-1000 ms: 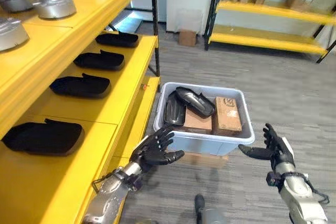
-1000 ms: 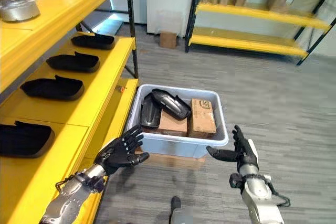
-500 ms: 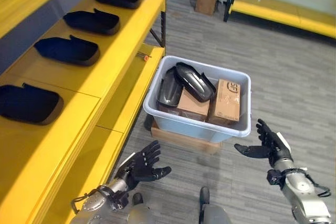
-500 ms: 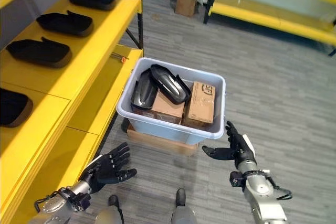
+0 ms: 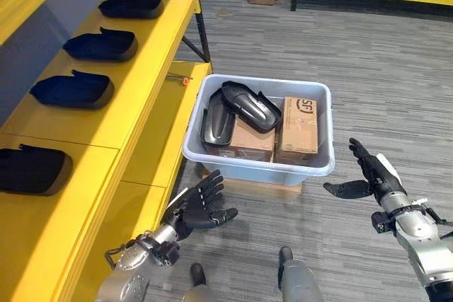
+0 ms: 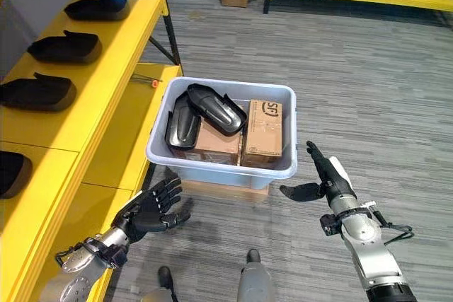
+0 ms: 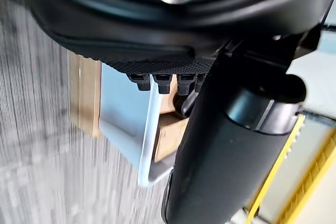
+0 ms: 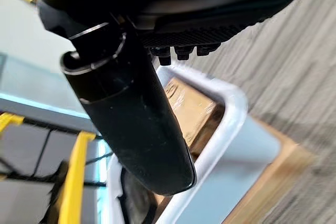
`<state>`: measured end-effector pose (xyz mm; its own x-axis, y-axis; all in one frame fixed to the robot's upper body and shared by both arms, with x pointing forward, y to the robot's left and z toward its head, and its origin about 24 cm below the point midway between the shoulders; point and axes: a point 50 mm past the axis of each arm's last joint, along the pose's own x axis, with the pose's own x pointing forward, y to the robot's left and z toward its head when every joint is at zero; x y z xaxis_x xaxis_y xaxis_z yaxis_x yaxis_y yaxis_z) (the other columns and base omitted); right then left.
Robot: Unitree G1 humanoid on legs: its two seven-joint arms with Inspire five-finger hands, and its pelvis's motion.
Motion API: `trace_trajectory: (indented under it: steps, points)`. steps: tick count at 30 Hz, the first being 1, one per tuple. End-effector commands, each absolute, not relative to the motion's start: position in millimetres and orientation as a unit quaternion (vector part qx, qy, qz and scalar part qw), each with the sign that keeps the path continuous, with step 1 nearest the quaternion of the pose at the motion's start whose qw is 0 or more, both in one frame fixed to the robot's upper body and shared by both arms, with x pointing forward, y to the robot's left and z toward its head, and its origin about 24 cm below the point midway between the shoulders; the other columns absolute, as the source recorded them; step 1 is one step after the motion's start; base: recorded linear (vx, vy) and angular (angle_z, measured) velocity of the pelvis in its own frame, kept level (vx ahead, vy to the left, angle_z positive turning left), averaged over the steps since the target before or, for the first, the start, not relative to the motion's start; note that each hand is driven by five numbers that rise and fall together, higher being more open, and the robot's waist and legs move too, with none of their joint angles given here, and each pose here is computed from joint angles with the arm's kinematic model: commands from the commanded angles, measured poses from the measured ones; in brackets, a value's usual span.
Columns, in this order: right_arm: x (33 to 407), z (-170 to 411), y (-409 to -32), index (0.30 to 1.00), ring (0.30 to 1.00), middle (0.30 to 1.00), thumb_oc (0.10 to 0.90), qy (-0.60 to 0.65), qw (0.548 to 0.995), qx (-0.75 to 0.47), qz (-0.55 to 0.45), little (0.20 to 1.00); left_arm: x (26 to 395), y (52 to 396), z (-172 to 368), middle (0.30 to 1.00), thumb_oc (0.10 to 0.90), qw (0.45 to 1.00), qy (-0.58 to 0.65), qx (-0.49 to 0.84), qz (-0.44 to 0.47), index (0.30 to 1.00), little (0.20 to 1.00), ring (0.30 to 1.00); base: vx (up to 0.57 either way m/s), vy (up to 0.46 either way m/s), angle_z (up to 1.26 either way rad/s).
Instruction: Move parts from the plastic box to the shelf.
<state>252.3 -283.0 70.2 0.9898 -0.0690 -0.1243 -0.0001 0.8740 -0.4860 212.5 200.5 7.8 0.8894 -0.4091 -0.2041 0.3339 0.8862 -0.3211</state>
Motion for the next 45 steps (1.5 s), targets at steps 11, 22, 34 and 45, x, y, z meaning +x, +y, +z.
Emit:
trace_trajectory:
  steps: [11, 22, 34, 45]
  points:
    - [260, 100, -235, 1.000, 1.000, 1.000, 0.900, -0.076, 0.974, -0.215, 0.011, 1.000, 222, 199, 38, 1.000, 0.900, 0.971, 0.026, -0.135, -0.197, 1.000, 1.000, 1.000, 0.09, -0.078, 0.12]
    - [262, 96, -224, 1.000, 1.000, 1.000, 0.900, -0.081, 0.974, -0.209, 0.009, 1.000, 221, 206, 31, 1.000, 0.900, 0.972, 0.035, -0.124, -0.199, 1.000, 1.000, 1.000, 0.10, 0.051, -0.10]
    - [277, 123, -226, 1.000, 1.000, 1.000, 0.900, -0.138, 0.961, -0.239, -0.014, 1.000, 228, 206, 37, 1.000, 0.900, 0.969, 0.038, -0.096, -0.224, 1.000, 1.000, 1.000, 0.03, 0.132, -0.12]
    - [279, 125, -242, 1.000, 1.000, 1.000, 0.900, -0.124, 0.959, -0.252, -0.033, 1.000, 220, 198, 33, 1.000, 0.900, 0.956, 0.058, -0.094, -0.273, 1.000, 1.000, 1.000, 0.19, -0.284, 0.12]
